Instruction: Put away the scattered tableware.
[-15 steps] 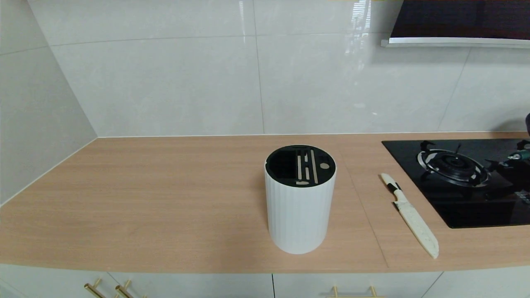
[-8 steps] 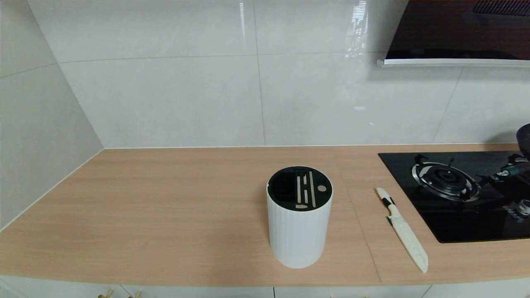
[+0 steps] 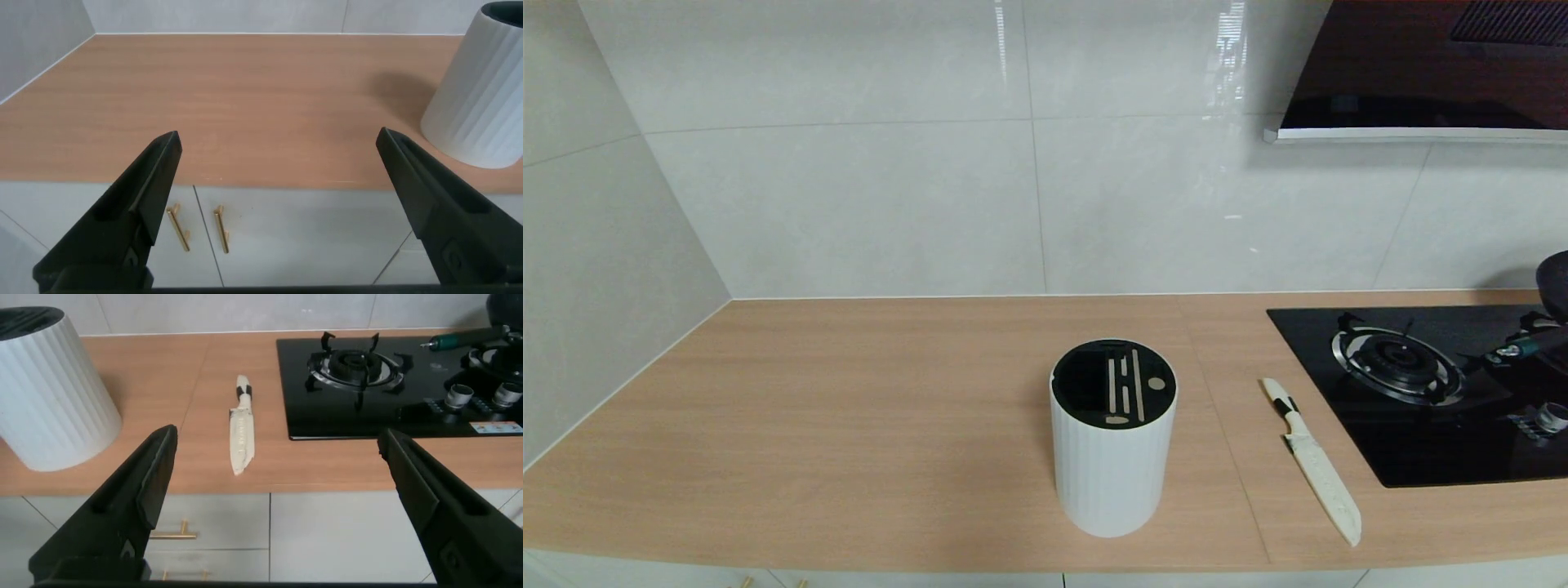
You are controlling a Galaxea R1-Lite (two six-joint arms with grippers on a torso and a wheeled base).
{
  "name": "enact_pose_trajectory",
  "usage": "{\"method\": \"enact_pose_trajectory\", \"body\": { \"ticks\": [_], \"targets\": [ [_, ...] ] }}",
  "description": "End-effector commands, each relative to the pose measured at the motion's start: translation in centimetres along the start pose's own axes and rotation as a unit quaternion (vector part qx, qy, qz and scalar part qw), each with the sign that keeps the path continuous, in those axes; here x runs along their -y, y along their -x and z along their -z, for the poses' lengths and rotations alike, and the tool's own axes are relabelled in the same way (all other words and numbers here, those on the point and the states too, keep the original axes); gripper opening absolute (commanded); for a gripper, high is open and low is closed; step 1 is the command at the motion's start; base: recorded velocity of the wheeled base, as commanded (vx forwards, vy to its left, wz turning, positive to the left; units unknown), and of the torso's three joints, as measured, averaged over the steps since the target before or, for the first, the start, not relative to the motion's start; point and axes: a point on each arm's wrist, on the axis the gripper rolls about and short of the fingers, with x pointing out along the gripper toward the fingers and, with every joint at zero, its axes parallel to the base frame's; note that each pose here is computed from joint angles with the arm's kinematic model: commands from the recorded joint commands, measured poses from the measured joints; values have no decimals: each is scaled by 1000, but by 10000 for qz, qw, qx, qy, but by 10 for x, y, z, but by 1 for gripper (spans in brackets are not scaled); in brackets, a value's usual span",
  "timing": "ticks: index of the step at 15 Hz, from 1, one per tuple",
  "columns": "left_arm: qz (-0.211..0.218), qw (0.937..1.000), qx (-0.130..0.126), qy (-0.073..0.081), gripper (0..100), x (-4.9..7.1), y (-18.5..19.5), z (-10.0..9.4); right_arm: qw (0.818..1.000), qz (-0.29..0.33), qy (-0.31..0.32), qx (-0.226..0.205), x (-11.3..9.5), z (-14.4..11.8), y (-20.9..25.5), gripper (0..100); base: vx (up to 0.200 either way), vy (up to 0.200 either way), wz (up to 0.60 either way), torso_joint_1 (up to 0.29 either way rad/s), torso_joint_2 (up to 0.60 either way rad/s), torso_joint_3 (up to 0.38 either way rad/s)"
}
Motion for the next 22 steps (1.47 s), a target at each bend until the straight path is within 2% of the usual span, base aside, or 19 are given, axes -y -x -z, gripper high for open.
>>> {"method": "enact_pose_trajectory", "body": {
  "ticks": [1, 5, 6, 7, 8, 9, 11, 12, 13, 14, 16, 19, 22],
  "targets": [
    [-5, 10000, 0, 1, 100, 0, 0, 0, 10000, -3, 19, -15, 0, 0, 0, 100, 0, 0, 0, 0, 0, 0],
    [-5, 10000, 0, 1, 100, 0, 0, 0, 9997, -24, 224, 93, 0, -8, 1, 100, 0, 0, 0, 0, 0, 0],
    [-13, 10000, 0, 1, 100, 0, 0, 0, 9995, -121, 144, 255, 0, -28, 4, 100, 0, 0, 0, 0, 0, 0],
    [-13, 10000, -8, 1, 100, 0, 0, 0, 9981, -314, -292, 444, 1, -70, 5, 100, 0, 0, 0, 0, 0, 0],
    [-5, 10000, 0, 1, 100, 0, 0, 0, 9983, -343, -298, 366, 0, -80, 1, 100, 0, 0, 0, 0, 0, 0],
    [-5, 10000, 0, 1, 100, 0, 0, 0, 9975, -610, -277, -208, -2, -103, -25, 100, 0, 0, 0, 0, 0, 0],
    [-5, 10000, 0, 1, 100, 0, 0, 0, 9907, -875, -290, -1004, -7, -125, -70, 100, 0, 0, 0, 0, 0, 0],
    [-5, 10000, 0, 1, 100, 0, 0, 0, 9907, -875, -290, -1004, -7, -125, -70, 100, 0, 0, 0, 0, 0, 0],
    [-5, 10000, 0, 1, 100, 0, 0, 0, 9833, -1010, -242, -1495, -10, -134, -104, 100, 0, 0, 0, 0, 0, 0],
    [-5, 10000, 0, 1, 100, 0, 0, 0, 9707, -1075, -184, -2142, -17, -131, -146, 100, 0, 0, 0, 0, 0, 0],
    [-5, 10000, 0, 1, 100, 0, 0, 0, 9582, -1039, -154, -2662, -23, -124, -190, 100, 0, 0, 0, 0, 0, 0],
    [-5, 10000, 0, 1, 100, 0, 0, 0, 9528, -1030, -139, -2853, -29, -102, -240, 100, 0, 0, 0, 0, 0, 0],
    [-5, 10000, 0, 1, 100, 0, 0, 0, 9298, -920, -66, -3563, -35, -56, -274, 100, 0, 0, 0, 0, 0, 0]
  ]
}}
